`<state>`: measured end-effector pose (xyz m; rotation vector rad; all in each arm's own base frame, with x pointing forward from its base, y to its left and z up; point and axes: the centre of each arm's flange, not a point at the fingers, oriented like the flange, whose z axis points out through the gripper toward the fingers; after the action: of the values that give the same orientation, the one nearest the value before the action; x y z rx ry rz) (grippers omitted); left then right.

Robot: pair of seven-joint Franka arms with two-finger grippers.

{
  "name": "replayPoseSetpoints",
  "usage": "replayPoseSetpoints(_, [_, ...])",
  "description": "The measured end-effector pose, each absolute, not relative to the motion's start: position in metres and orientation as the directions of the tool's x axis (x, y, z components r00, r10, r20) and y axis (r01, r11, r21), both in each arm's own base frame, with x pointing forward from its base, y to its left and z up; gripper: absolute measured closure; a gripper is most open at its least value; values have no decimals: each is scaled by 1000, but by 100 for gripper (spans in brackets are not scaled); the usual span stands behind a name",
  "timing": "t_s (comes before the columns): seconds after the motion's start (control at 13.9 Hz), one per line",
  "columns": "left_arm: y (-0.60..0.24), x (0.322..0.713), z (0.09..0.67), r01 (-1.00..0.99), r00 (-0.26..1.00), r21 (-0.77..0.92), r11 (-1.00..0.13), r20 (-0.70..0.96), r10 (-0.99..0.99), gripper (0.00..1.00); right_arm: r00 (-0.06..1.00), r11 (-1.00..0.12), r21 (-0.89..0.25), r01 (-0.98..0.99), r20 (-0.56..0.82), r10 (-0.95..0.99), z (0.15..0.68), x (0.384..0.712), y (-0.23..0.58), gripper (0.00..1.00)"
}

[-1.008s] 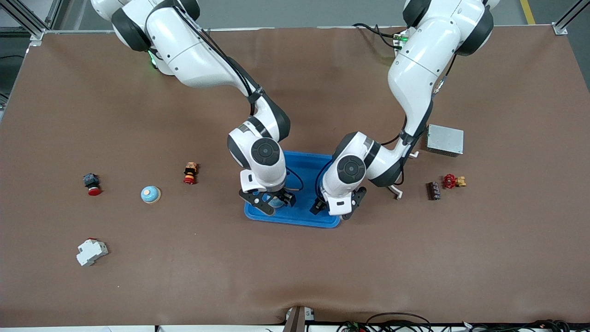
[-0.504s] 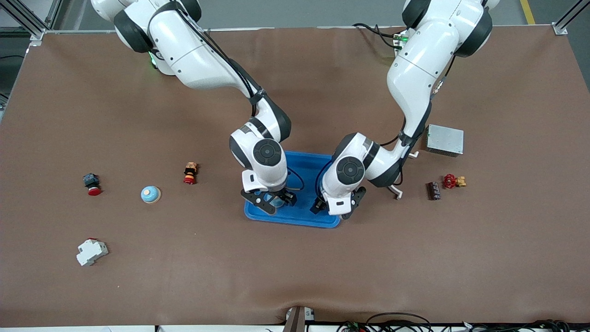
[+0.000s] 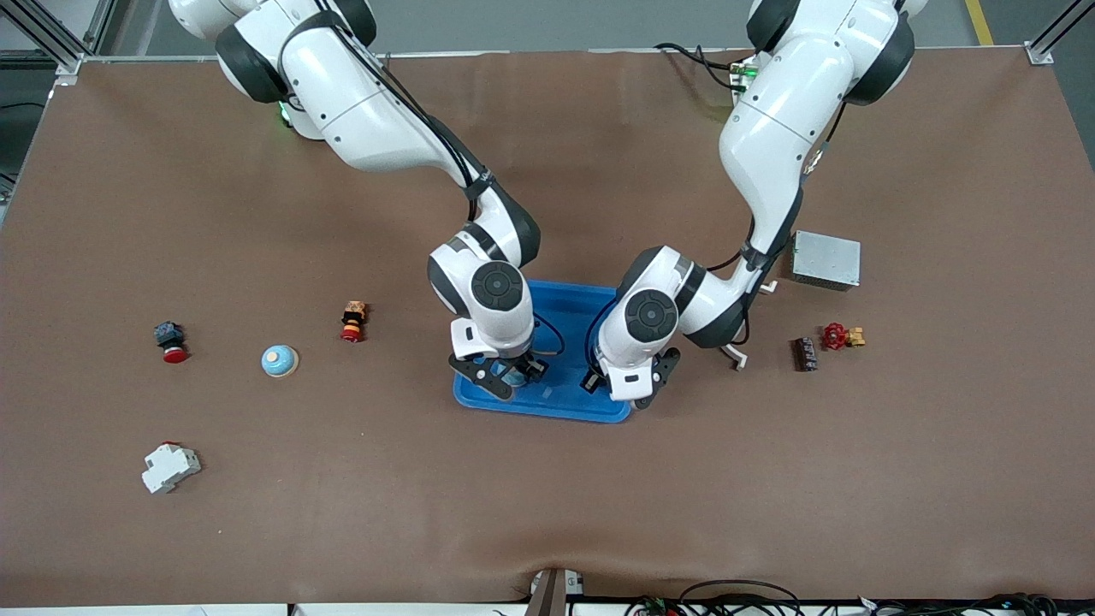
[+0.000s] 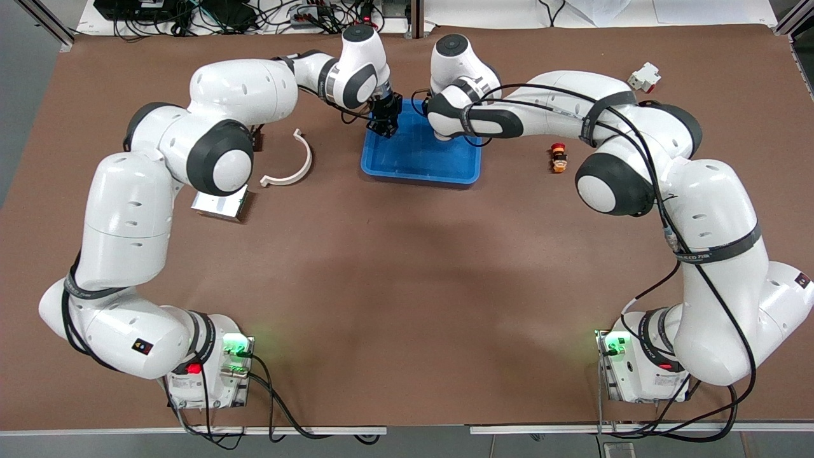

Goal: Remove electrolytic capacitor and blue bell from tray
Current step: 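Grasp the second bell with the right gripper while the left gripper grasps the capacitor, then lift the bell with the right gripper while the left gripper carries the capacitor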

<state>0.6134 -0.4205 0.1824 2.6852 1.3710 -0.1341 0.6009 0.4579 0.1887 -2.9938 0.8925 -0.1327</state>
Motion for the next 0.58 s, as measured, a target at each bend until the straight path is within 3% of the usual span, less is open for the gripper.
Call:
replayPoseSetpoints(0.29, [-416, 625, 207, 796, 605, 111, -595, -91, 791, 66, 831, -835, -52, -547, 84, -550, 207, 606, 460, 33])
replayPoseSetpoints(0.58, [-414, 628, 266, 776, 627, 112, -620, -43, 778, 66, 835, -838, 4, -546, 77, -544, 235, 615, 441, 33])
